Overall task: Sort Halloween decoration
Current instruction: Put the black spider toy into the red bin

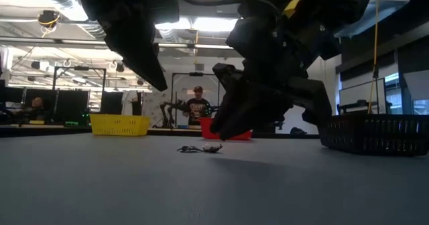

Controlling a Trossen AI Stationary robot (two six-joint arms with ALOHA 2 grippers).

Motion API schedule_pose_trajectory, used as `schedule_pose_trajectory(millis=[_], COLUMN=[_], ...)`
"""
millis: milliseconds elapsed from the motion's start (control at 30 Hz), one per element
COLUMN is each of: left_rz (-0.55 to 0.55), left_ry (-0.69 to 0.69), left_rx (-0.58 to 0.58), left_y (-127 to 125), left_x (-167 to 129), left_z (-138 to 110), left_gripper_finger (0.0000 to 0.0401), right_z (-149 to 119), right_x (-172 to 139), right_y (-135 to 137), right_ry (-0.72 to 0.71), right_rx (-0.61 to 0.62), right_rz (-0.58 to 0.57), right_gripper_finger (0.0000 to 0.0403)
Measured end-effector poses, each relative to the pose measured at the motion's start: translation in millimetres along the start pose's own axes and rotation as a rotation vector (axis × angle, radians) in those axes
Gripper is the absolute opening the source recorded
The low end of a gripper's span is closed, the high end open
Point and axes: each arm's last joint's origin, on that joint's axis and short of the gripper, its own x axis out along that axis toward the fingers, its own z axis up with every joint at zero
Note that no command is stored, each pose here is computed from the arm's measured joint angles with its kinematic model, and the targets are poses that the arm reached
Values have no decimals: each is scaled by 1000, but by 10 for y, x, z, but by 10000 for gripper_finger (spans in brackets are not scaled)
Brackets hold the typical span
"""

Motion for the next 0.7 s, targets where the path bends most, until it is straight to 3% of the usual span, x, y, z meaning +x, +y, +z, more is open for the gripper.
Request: schedule_pose_trajectory(millis=[267, 433, 700], left_rz=[0, -4, -10], left_ry=[0, -8, -22], left_rx=[-1, -3, -5], left_y=[0, -4, -10], left_x=[0, 0, 1], left_z=[0, 8, 22], left_gripper_finger=[108, 108, 108], right_z=[-51, -103, -104], right_x=[61, 118, 119], right_y=[23, 14, 7], right_ry=[20, 76, 88], right_rx=[2, 1, 1], right_rz=[9, -71, -97], right_gripper_finger=[95, 95, 95])
